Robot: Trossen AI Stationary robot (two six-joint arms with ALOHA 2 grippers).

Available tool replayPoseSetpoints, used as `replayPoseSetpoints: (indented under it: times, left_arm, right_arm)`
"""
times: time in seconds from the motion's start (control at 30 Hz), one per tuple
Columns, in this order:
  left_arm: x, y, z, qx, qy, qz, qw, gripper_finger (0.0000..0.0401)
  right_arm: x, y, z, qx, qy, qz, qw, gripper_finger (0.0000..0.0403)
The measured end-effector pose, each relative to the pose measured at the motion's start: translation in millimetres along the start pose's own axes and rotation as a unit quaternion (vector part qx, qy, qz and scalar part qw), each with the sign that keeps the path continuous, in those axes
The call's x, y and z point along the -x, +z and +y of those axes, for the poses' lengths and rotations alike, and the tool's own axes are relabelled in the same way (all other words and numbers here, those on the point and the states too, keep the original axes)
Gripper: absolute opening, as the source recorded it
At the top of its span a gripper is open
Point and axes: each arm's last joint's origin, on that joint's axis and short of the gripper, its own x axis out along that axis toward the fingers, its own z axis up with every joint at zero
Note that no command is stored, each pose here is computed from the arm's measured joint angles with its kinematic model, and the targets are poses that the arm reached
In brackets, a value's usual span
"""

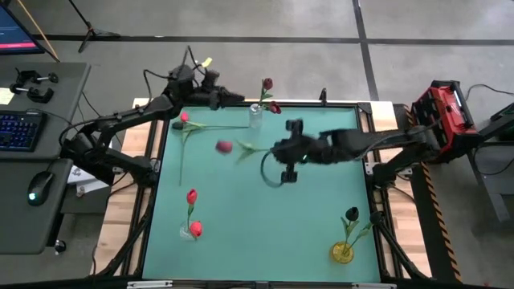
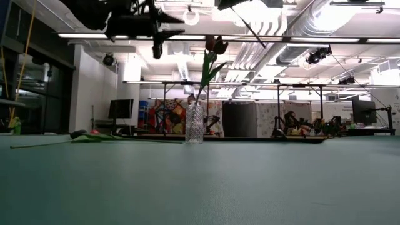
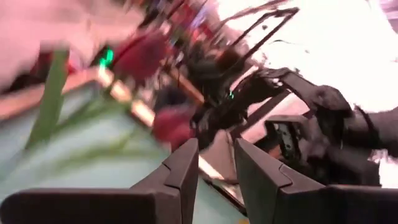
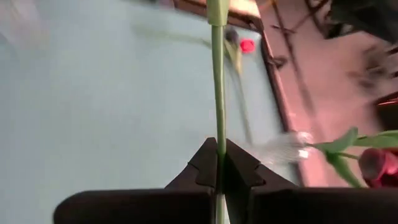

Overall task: Sort flowers into vase by color
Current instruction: Put the red flower into the top transparent vase

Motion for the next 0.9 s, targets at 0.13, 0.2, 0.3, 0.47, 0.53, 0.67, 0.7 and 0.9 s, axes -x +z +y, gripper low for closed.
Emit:
replayPoseSetpoints:
  times: [0.13,0.2,0.3,0.47,0.53,0.67,0.7,0.9]
  left_arm:
    - [-6,5,-19,-0.130,-0.054,-0.045,0.989,0.0091]
    - [-9,5,-29,-0.175,-0.084,-0.065,0.979,0.0094]
    - [-12,4,-49,-0.222,-0.120,-0.099,0.963,0.0103]
    - [-22,0,-83,-0.275,-0.135,-0.120,0.944,0.0131]
    - [-29,-2,-99,-0.301,-0.146,-0.115,0.935,0.0148]
    - [-41,-7,-124,-0.349,-0.139,-0.084,0.923,0.0184]
    - [-42,-8,-128,-0.360,-0.137,-0.074,0.920,0.0193]
    - [-44,-6,-141,-0.364,-0.144,-0.072,0.917,0.0222]
  right_arm:
    - [19,14,-23,-0.093,0.042,-0.103,0.989,0.0000]
    - [28,23,-35,-0.130,0.044,-0.168,0.976,0.0000]
    - [36,32,-50,-0.166,0.046,-0.235,0.957,0.0000]
    - [31,33,-60,-0.190,0.065,-0.248,0.948,0.0000]
    - [25,33,-60,-0.195,0.078,-0.243,0.947,0.0000]
    - [15,32,-58,-0.192,0.090,-0.233,0.949,0.0000]
    - [14,32,-57,-0.191,0.090,-0.233,0.949,0.0000]
    - [15,34,-58,-0.188,0.093,-0.241,0.948,0.0000]
